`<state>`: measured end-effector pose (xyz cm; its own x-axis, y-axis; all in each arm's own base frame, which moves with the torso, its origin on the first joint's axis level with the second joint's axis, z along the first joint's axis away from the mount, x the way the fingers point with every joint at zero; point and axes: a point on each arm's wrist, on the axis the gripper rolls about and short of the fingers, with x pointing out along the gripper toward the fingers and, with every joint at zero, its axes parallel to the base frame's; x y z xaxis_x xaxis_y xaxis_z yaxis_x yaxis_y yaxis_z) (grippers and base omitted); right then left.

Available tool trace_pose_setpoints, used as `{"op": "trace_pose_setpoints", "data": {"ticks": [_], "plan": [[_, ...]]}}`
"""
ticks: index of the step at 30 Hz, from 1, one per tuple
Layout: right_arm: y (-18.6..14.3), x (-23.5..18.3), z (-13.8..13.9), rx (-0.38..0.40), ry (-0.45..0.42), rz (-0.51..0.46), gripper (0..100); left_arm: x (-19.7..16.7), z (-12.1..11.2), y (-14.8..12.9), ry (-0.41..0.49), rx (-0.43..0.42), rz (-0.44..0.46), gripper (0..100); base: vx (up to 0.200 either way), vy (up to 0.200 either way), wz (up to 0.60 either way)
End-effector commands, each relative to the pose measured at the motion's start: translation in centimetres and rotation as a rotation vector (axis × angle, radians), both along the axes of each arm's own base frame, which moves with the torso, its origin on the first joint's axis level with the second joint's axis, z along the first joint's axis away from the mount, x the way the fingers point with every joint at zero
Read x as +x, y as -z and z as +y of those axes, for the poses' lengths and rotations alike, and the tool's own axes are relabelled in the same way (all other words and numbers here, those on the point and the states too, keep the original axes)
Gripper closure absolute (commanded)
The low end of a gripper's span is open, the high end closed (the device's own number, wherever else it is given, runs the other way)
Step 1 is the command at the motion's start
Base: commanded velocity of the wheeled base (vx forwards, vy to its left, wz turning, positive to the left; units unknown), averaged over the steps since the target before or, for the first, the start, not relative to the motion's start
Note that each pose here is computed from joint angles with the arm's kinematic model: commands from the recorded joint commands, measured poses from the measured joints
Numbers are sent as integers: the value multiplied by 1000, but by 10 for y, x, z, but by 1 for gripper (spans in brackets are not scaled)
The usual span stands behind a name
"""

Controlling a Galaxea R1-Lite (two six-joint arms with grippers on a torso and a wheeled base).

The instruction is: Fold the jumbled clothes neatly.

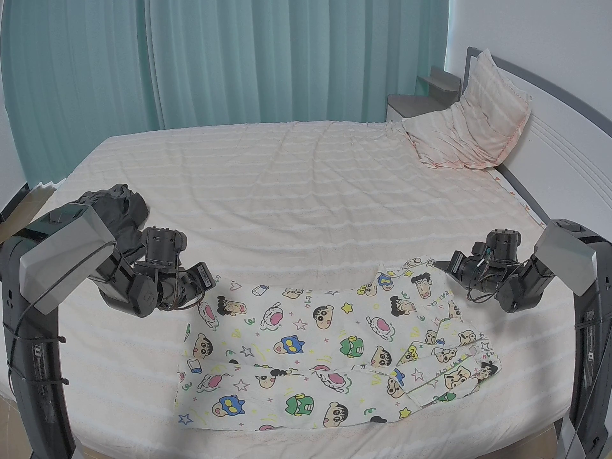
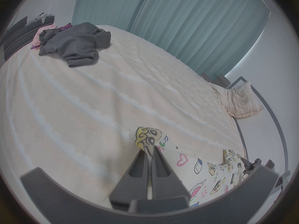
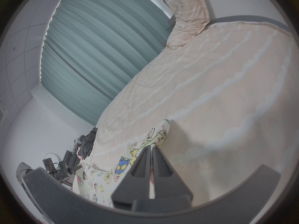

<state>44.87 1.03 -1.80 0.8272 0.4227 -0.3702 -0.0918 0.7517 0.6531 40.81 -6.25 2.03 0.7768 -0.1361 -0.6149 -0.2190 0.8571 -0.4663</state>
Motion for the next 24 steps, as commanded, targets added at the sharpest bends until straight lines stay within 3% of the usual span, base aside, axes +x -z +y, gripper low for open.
{"op": "trace_pose_setpoints", "data": {"ticks": [1,8,18,19,24], "plan": [[1,-1,1,14,-33,17,0,1,0,1,-2,-2,1,100,0,0,0],[9,-4,7,20,-76,66,0,0,0,3,-2,-4,7,100,0,0,0],[29,5,54,-1,-187,144,0,-2,-9,4,23,-11,13,100,0,0,0],[30,5,54,-1,-187,141,100,-2,-10,4,25,-10,13,100,0,0,0],[22,10,38,10,-149,112,100,-2,-10,3,28,-11,15,100,0,0,0]]}}
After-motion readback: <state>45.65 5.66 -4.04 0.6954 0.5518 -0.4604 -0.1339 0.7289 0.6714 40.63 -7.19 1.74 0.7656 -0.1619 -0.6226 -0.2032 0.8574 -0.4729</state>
